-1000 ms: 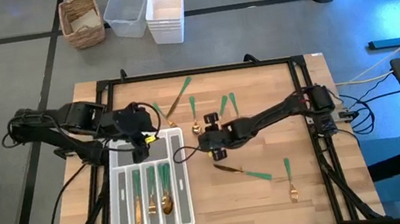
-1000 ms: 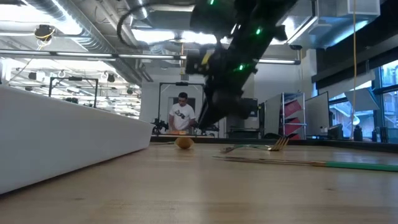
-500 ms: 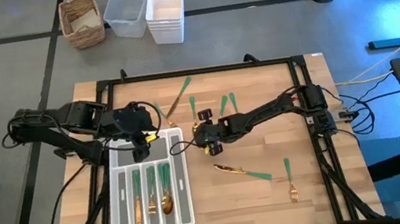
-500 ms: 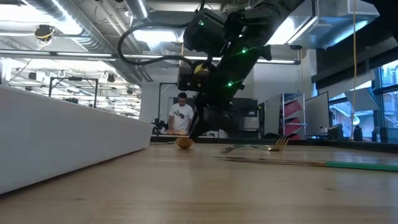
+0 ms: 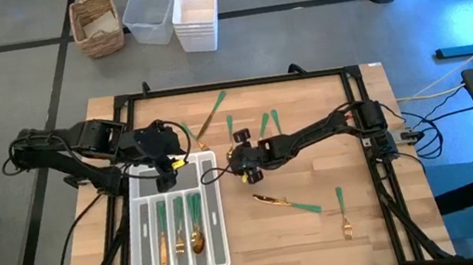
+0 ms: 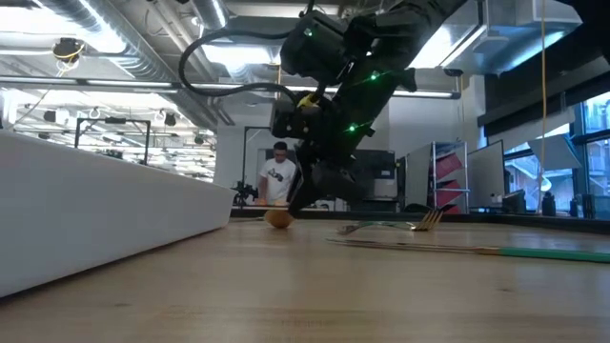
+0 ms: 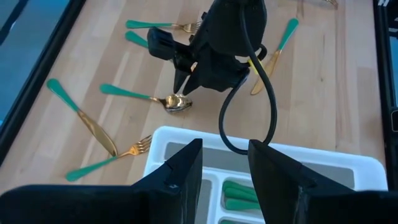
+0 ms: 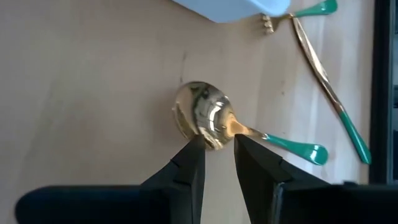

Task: Sort silverware
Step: Put the green spoon on the silverware tray

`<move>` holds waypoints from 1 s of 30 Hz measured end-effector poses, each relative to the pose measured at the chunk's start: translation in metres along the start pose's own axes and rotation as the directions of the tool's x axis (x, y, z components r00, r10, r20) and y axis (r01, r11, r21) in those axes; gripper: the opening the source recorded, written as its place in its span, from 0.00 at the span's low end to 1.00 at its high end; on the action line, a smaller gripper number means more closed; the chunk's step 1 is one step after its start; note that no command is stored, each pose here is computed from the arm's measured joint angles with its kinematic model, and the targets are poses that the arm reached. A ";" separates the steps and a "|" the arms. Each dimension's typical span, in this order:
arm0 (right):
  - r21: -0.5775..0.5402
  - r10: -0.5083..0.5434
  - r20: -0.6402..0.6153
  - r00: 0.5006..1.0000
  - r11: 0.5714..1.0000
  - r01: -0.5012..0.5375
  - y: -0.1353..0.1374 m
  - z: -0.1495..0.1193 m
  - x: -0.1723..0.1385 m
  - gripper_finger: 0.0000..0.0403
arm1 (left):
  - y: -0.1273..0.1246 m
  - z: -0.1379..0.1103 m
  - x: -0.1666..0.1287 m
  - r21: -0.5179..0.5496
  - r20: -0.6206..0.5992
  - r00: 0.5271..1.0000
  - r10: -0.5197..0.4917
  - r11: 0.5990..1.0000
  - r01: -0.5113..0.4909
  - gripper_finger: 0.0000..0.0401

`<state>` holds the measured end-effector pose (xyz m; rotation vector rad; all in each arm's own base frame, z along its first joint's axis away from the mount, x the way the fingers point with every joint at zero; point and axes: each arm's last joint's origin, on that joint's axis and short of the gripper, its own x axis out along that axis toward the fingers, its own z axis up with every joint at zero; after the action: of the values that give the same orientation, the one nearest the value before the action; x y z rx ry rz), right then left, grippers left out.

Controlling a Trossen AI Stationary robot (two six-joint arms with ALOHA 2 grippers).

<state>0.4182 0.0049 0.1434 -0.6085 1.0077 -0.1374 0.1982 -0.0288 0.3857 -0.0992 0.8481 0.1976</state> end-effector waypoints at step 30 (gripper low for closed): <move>-0.020 0.046 0.006 0.999 0.999 -0.046 0.015 0.001 0.013 0.22 | 0.001 -0.004 0.000 0.015 -0.043 0.999 0.014 1.000 -0.013 0.30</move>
<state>0.4239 0.0134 0.1259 -0.6028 1.0167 -0.0848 0.1948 -0.0282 0.3829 -0.0843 0.8931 0.2026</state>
